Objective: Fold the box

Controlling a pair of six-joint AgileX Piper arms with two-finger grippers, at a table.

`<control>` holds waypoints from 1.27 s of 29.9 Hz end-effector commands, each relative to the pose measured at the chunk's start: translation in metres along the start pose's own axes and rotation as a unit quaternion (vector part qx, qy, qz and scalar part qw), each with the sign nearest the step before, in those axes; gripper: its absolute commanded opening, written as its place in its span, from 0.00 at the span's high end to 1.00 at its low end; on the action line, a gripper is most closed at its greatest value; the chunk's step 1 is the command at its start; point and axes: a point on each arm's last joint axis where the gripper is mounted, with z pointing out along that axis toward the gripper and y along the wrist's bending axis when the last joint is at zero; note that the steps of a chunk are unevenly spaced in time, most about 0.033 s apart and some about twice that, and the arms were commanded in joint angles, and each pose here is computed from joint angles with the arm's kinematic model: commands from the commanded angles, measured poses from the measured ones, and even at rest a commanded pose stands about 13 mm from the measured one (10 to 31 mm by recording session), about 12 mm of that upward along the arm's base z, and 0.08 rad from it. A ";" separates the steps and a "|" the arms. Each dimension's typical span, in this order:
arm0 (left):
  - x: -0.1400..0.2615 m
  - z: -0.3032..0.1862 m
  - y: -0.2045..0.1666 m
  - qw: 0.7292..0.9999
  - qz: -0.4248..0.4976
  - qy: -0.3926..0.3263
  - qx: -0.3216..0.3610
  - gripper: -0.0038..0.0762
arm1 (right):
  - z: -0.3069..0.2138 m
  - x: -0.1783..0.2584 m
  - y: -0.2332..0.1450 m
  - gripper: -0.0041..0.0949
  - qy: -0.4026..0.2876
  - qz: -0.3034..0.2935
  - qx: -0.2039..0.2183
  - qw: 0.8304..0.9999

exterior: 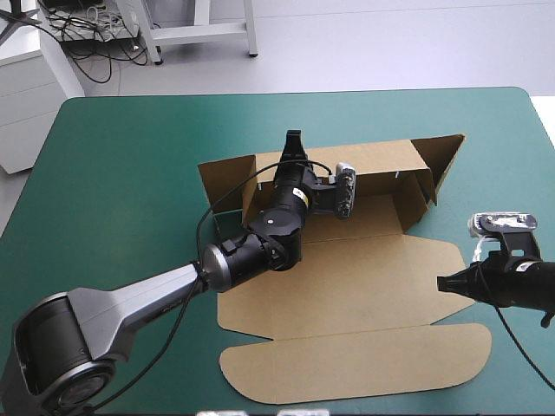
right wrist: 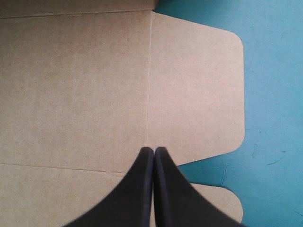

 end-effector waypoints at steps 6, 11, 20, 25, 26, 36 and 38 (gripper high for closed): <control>-0.015 0.001 0.009 0.995 0.030 -0.022 -0.088 0.96 | -0.008 -0.006 0.003 0.98 -0.027 -0.002 -0.003 1.000; -0.019 0.006 0.005 0.994 0.033 -0.029 -0.099 0.96 | -0.013 -0.009 0.004 0.98 -0.033 -0.006 -0.002 0.999; -0.018 0.007 0.004 0.994 0.035 -0.023 -0.100 0.96 | -0.065 -0.036 0.015 0.97 -0.077 -0.011 0.012 0.997; -0.018 0.007 0.004 0.995 0.018 -0.025 -0.100 0.96 | -0.097 -0.046 0.020 0.87 -0.104 -0.007 0.036 0.994; -0.018 0.007 0.004 0.995 0.013 -0.026 -0.100 0.96 | -0.102 -0.048 0.021 0.84 -0.114 -0.007 0.037 0.993; -0.021 0.007 0.003 0.995 0.013 -0.042 -0.094 0.96 | -0.118 -0.060 0.024 0.49 -0.175 0.009 0.045 0.983; -0.021 0.007 0.003 0.995 0.013 -0.042 -0.094 0.96 | -0.119 -0.062 0.023 0.45 -0.190 0.009 0.049 0.981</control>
